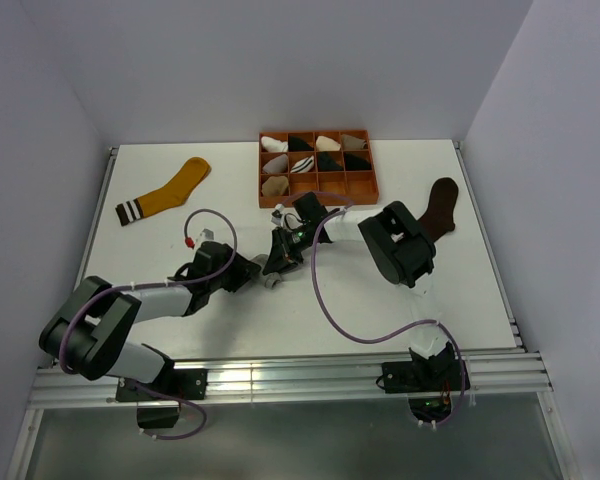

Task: Roll the socks
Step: Roll the sock at the center of the board.

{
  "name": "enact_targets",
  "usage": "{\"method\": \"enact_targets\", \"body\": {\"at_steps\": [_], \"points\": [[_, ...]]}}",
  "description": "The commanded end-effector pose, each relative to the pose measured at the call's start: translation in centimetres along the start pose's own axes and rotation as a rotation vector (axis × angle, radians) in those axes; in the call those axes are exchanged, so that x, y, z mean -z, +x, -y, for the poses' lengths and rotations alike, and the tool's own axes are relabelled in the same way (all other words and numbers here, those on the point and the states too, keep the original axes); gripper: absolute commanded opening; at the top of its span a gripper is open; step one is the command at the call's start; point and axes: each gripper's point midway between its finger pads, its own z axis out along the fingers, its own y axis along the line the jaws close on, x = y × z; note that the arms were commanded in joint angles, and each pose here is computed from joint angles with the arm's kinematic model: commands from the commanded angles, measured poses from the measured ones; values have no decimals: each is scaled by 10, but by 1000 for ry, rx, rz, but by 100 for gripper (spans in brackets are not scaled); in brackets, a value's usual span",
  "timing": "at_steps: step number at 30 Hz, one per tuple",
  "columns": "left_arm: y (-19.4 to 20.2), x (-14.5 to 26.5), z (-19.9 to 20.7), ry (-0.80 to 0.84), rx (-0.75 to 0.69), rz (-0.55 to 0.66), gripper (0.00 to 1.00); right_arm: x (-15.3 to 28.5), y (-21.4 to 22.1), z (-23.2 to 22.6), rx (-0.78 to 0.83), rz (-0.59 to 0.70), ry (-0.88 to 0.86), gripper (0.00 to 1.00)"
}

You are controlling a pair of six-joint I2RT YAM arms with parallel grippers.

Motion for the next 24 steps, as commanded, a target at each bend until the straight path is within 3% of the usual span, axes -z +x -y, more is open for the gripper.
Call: {"method": "enact_targets", "body": {"at_steps": [1,3,8,13,16,24], "points": [[19,-2,-48,-168,-8,-56,40,-13,13,37,-23,-9,129,19],[19,-1,-50,-182,-11,-55,34,-9,10,32,10,12,132,25],[21,4,-60,-230,-22,-62,32,11,-3,9,146,115,196,39],[22,7,-65,-259,-28,-70,32,46,-17,-25,302,295,275,40],[21,6,-62,-259,-34,-74,31,64,-24,-35,433,421,408,40],[19,5,-55,-267,-54,-82,31,49,-9,-54,760,541,680,43]]}}
